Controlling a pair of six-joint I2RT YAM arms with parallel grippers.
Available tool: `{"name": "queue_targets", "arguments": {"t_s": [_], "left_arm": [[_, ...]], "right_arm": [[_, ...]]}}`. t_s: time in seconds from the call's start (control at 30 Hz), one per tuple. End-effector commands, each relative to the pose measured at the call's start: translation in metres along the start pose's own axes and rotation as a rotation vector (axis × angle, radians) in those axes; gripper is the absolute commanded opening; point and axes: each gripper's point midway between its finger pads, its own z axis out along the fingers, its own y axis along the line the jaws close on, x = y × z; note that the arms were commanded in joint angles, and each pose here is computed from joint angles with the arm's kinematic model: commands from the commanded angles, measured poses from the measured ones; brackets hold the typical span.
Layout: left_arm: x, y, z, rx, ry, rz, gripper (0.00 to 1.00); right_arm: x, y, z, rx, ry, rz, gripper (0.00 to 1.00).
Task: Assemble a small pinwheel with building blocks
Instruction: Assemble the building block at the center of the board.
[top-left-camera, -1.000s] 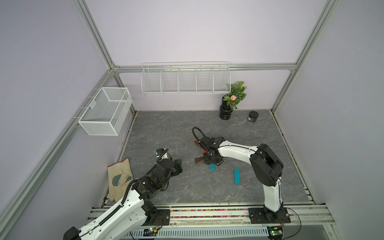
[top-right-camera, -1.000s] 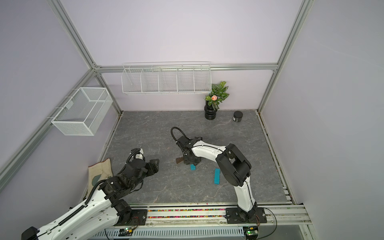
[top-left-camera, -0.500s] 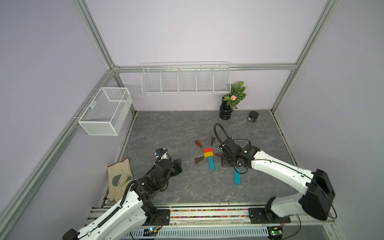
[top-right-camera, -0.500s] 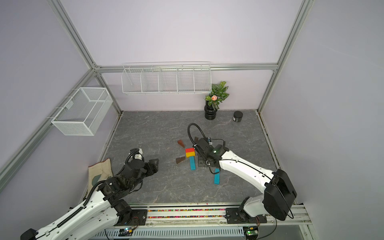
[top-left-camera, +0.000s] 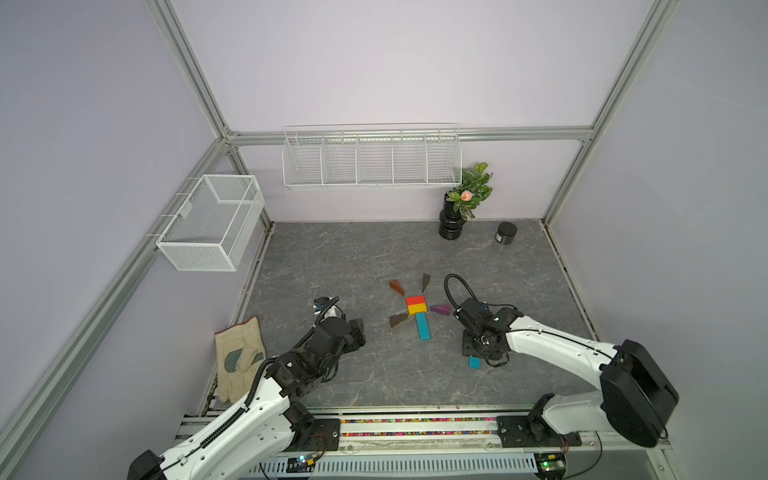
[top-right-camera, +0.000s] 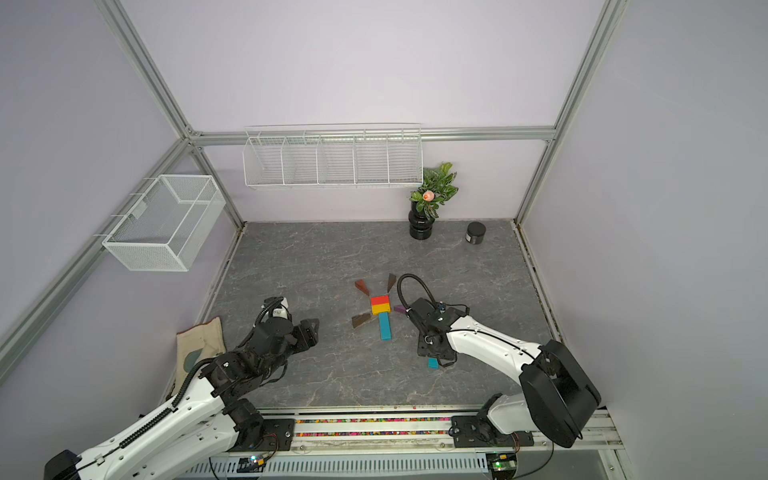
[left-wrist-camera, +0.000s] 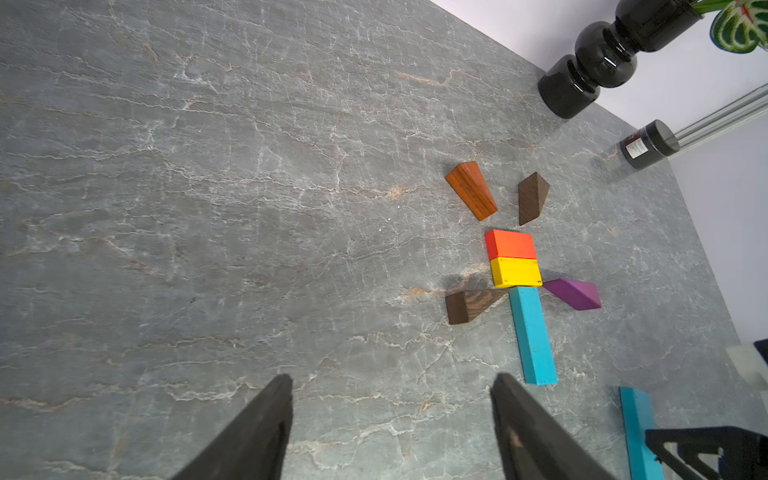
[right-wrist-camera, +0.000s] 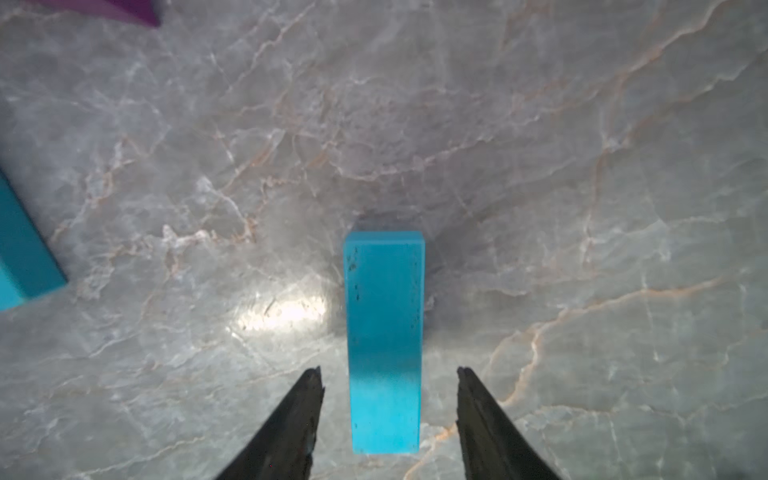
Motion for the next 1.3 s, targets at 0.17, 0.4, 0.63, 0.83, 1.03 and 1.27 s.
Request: {"name": "queue_targets", "arguments": {"t_s": [0.17, 0.4, 0.63, 0.83, 1.03, 1.27], "left_arm": [[-0.01, -0.008, -0.003, 0.01, -0.014, -0.02, 0.77], [-0.009, -0.008, 0.001, -0.001, -0.007, 0.008, 0.77], [-0.016, -0.008, 0.002, -0.018, -0.034, 0.002, 0.77], [-0.015, -0.01, 0.004, 0.005, -0.046, -0.002, 0.77], [-0.014, -0.011, 0.003, 0.006, -0.033, 0.026, 0.78], [-0.015, -0.01, 0.002, 0.003, -0.036, 0.026, 0.78]], "right_arm": [[0.006, -0.006, 0.025, 0.004, 0.051, 0.01, 0.41], [0.004, 0.01, 0.007, -0.063, 0.016, -0.017, 0.29], [0.022, 0.061, -0.019, -0.122, -0.02, -0.145, 0.29], [0.044, 0.102, -0.018, -0.141, -0.007, -0.232, 0.29], [0.054, 0.119, -0.007, -0.135, 0.029, -0.255, 0.3], [0.049, 0.131, -0.004, -0.124, 0.04, -0.286, 0.44]]}}
